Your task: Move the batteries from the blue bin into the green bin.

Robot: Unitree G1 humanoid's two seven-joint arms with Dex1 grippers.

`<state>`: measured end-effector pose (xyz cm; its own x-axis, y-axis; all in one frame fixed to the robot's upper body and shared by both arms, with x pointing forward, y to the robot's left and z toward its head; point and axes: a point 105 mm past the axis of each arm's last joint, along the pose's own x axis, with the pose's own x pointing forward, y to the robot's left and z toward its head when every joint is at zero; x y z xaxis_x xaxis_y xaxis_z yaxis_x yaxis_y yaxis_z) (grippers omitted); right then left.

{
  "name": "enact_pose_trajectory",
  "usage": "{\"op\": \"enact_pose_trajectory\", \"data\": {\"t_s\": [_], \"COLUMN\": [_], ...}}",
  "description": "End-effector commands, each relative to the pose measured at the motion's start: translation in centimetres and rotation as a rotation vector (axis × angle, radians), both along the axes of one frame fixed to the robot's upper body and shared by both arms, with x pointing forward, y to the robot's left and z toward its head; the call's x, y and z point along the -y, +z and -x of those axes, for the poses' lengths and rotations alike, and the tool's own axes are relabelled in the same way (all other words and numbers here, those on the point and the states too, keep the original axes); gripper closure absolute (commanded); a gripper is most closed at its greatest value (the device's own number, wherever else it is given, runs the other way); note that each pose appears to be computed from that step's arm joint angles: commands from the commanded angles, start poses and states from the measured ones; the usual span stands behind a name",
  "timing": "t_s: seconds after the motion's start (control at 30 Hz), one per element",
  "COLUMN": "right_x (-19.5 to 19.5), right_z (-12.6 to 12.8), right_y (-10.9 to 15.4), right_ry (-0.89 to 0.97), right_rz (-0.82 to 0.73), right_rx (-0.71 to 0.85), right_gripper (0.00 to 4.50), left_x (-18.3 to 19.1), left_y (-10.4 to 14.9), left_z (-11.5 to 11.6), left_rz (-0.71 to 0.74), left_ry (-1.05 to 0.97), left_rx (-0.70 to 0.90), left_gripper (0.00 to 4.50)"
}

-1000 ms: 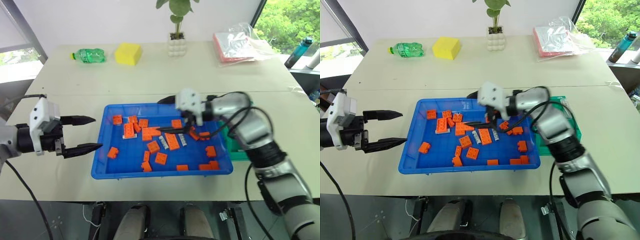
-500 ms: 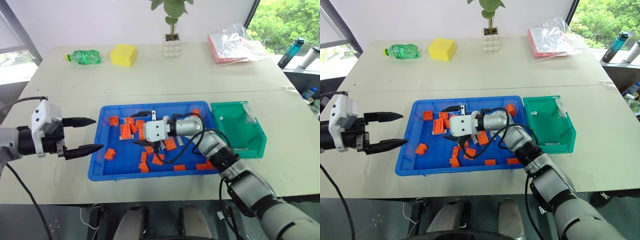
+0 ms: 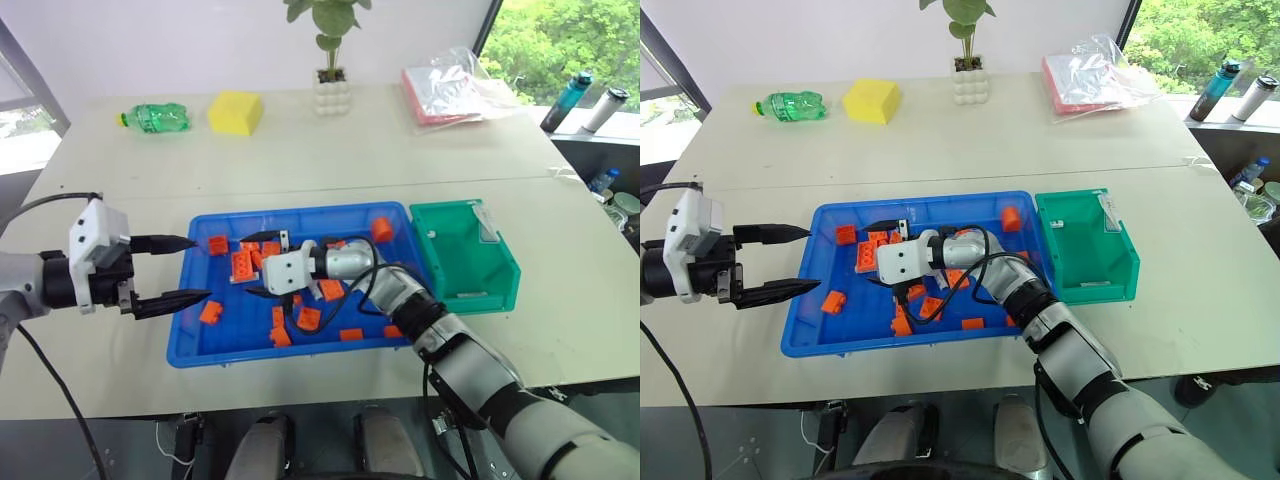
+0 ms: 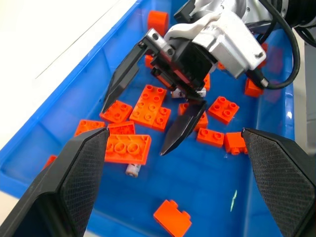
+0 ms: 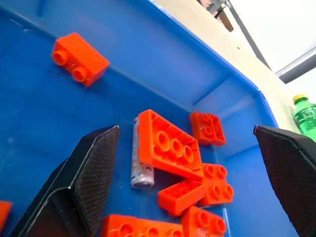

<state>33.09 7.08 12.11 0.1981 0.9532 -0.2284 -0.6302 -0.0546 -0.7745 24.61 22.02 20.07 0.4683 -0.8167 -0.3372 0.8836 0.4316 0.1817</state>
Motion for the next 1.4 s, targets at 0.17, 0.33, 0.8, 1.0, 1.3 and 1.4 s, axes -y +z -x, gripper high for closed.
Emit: {"op": "enact_pose_trajectory", "data": {"t_s": [0.17, 0.33, 0.8, 1.0, 1.3, 1.4], "right_x": [-1.2, -1.1, 2.8, 2.4, -1.5, -1.7], "right_z": [0.2, 0.8, -1.6, -0.9, 2.1, 2.4], "right_y": [0.7, 1.5, 2.9, 2.8, 3.5, 2.7], "right_ry": [0.026, 0.05, -0.121, -0.079, 0.04, 0.033], "right_rz": [-0.012, -0.048, -0.109, -0.092, 0.107, 0.195], "right_rx": [0.039, 0.014, -0.09, -0.215, -0.442, -0.476], "right_gripper": [2.44, 4.46, 4.46, 3.16, 2.7, 2.7], "left_x": [0.0, -0.2, 0.0, -0.6, -0.7, -0.6], "left_y": [0.7, 0.8, 0.5, 0.1, -0.1, -0.1], "left_z": [0.1, 0.0, -0.6, -0.4, -0.3, -0.2], "left_rz": [-0.018, -0.015, -0.005, -0.051, -0.079, -0.078], "left_ry": [0.002, 0.012, 0.007, -0.005, -0.02, -0.019], "left_rx": [0.041, 0.047, 0.056, 0.036, 0.042, 0.045], "left_gripper": [0.0, 0.0, 0.0, 0.0, 0.0, 0.0]}}
